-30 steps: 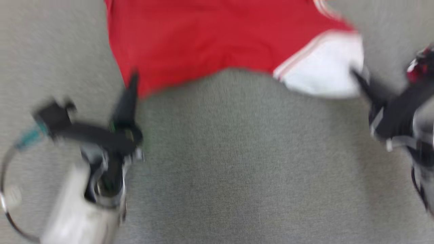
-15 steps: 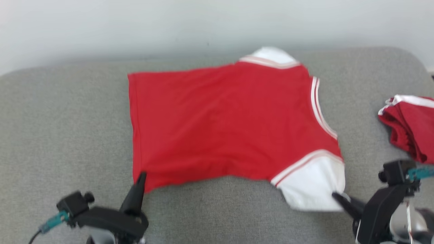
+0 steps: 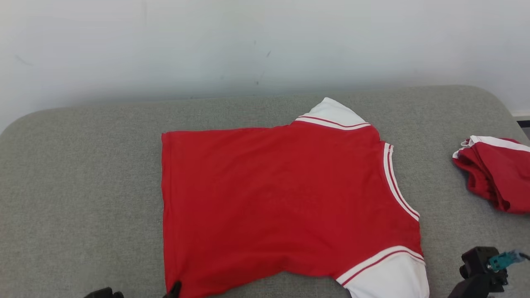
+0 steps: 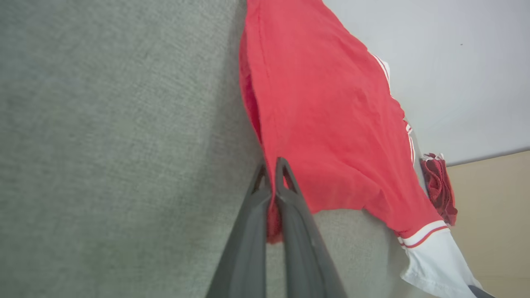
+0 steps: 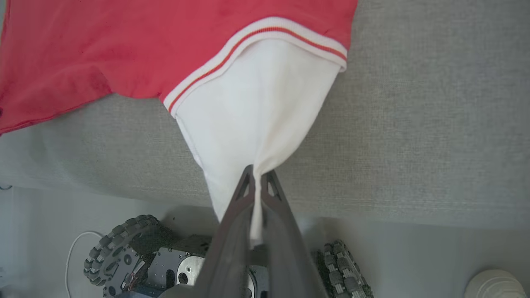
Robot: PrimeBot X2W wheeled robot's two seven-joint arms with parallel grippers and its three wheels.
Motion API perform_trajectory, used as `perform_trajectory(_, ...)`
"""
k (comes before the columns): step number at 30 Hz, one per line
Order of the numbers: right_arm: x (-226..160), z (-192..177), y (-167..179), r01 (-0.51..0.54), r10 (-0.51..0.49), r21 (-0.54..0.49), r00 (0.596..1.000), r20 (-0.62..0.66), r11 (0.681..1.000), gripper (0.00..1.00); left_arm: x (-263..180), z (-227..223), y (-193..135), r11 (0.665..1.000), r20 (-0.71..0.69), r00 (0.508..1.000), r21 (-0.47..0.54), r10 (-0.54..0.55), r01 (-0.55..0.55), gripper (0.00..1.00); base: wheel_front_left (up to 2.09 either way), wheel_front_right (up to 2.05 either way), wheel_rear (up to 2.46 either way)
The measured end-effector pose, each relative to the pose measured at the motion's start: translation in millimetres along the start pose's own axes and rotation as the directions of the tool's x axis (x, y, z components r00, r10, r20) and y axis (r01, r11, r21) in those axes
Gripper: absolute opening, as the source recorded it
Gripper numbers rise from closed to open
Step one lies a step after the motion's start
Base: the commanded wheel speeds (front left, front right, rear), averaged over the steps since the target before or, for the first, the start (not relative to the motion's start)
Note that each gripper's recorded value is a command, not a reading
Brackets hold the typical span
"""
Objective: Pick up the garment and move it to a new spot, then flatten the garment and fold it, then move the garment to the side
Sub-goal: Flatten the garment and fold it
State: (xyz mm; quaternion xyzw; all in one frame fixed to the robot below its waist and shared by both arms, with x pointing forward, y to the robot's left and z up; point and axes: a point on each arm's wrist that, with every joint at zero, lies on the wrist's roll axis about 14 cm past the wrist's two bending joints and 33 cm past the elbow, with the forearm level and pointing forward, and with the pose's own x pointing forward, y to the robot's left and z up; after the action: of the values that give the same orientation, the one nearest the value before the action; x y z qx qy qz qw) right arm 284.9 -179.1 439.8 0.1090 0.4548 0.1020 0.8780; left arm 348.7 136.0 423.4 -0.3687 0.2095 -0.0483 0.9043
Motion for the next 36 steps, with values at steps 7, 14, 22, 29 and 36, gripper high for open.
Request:
perform_trajectory(7, 2, -34, -10, 0.034, -0.031, 0.026, 0.992, -0.123, 0.999, 0.00, -12, -17, 20, 0.997, -0.081, 0.994, 0.026, 0.071, -0.069, 0.00, 0.00, 0.00, 0.00)
perform_trajectory(14, 6, -15, -3, -0.002, 0.004, 0.048, 0.998, -0.057, 0.999, 0.00, -10, -14, 11, 0.999, -0.094, 0.995, -0.008, 0.043, -0.044, 0.00, 0.00, 0.00, 0.00)
perform_trajectory(22, 15, 45, 8, -0.054, 0.052, 0.022, 0.993, 0.103, 0.998, 0.00, 10, 10, -24, 0.997, -0.051, 0.998, -0.070, -0.035, 0.031, 0.00, 0.00, 0.00, 0.00)
perform_trajectory(29, 34, 90, 12, -0.072, 0.069, 0.008, 0.980, 0.189, 0.997, 0.00, 34, 24, -20, 0.998, -0.024, 0.999, -0.051, 0.041, -0.042, 0.00, 0.00, 0.00, 0.00)
perform_trajectory(36, 60, 124, 10, -0.053, 0.059, -0.031, 0.967, 0.249, 0.998, 0.00, 60, 35, -11, 0.994, 0.030, 0.994, -0.009, 0.108, -0.108, 0.00, 0.00, 0.00, 0.00)
